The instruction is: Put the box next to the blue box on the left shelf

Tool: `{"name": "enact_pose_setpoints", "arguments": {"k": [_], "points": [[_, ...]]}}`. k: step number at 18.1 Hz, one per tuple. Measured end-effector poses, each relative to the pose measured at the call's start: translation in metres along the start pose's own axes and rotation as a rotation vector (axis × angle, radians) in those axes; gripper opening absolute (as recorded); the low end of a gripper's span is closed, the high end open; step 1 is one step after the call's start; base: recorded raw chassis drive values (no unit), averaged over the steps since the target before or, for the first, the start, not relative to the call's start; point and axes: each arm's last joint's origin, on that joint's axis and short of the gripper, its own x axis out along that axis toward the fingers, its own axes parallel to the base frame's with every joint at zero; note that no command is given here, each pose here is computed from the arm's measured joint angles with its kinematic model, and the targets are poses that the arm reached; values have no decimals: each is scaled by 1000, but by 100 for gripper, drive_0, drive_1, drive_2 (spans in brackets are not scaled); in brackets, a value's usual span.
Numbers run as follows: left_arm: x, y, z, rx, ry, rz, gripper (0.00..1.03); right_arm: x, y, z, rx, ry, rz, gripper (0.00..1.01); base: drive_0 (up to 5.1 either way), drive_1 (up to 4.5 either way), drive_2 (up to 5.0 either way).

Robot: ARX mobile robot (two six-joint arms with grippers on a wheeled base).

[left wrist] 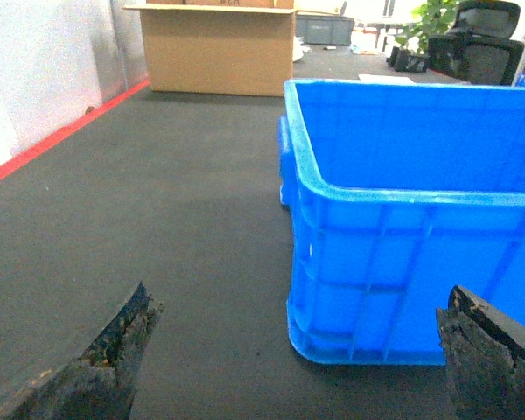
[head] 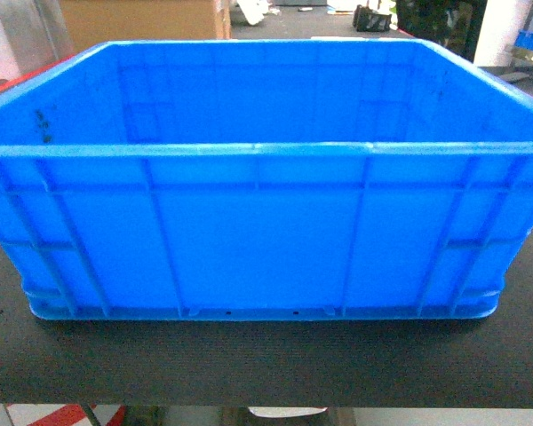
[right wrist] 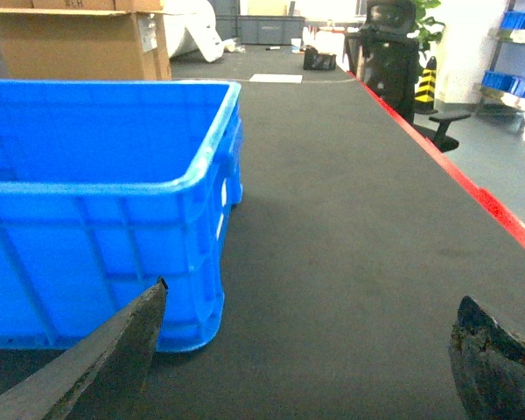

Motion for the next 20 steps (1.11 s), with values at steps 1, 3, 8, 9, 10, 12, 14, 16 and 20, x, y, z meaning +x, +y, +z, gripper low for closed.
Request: {"name": "enact_pose_setpoints", "arguments": {"k": [1,3,8,9,10,12,14,16,20], "points": [[0,0,0,0,-4,0,98,0,0,0,0,-3,0,98,0,0,0],[0,0,0,0,-5,-2,98,0,0,0,1,1,0,98,0,0,0],[0,0,0,0,0,0,98,0,0,0,1,2,0,98,0,0,0],[0,0,0,0,0,0,98,0,0,0,1,2,0,98,0,0,0],[0,0,0,0,-1,0,98,0,0,0,1,2,0,98,0,0,0],[0,0,0,0,0,0,98,0,0,0,1,2,0,98,0,0,0],[0,0,0,0,0,0,98,0,0,0,1,2,0,98,0,0,0],[0,0,0,0,0,0,98,0,0,0,1,2,0,98,0,0,0],[0,0,0,0,0,0,98,0,0,0,1,2,0,98,0,0,0]]}}
